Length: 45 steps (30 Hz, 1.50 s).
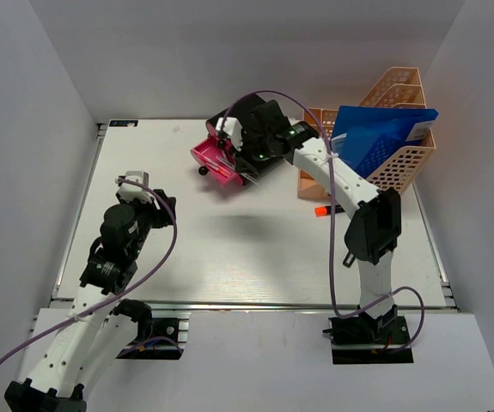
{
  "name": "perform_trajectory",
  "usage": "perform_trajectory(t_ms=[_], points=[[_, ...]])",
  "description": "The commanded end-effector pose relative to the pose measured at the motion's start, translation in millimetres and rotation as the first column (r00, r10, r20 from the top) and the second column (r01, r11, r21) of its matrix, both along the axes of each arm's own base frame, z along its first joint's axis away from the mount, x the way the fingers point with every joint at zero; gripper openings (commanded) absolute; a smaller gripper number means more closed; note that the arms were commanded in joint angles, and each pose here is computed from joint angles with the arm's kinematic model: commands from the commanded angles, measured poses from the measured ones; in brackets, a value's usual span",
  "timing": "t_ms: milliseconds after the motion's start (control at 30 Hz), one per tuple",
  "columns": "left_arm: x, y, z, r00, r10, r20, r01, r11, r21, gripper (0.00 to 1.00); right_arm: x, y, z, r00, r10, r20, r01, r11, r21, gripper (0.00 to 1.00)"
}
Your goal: Organize the desk
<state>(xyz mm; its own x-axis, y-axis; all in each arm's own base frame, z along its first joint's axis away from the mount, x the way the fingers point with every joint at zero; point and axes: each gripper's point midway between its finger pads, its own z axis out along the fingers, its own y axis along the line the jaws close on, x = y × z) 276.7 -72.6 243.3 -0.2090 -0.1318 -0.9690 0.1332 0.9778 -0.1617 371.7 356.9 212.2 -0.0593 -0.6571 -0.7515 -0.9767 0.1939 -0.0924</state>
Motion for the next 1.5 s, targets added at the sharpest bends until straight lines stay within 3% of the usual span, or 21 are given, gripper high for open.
perform_trajectory(t_ms=[0,200,433,867,1100,1467], points=[[2.0,6.9,2.7,0.999,0.031,0.024,-0.031,0.999,0.015,0.72,11.5,44.7,32.8,0.995,0.021,0.093,-0.034,0.989,0.146,0.00],[4.4,10.3,-2.4,0.999,0.051,0.009,-0.051,0.998,0.029,0.72,45.0,86.0,54.0,0.971,-0.082,0.224,0.017,0.960,0.280,0.00],[5.0,8.2,-2.7,0.999,0.040,0.005,-0.040,0.999,0.030,0.72,77.1,112.7,52.6,0.939,-0.229,0.258,0.117,0.914,0.388,0.00],[1.3,2.0,4.8,1.000,0.002,0.030,-0.002,1.000,0.010,0.72,112.7,107.5,2.4,0.885,-0.348,0.309,0.259,0.920,0.292,0.00],[0.2,1.2,7.9,0.999,-0.004,0.040,0.004,1.000,0.006,0.72,116.8,95.5,1.9,0.843,-0.375,0.386,0.307,0.924,0.228,0.00],[-0.3,2.4,7.3,0.999,0.002,0.038,-0.002,1.000,0.006,0.72,107.5,83.2,-22.9,0.848,-0.376,0.374,0.350,0.927,0.139,0.03]])
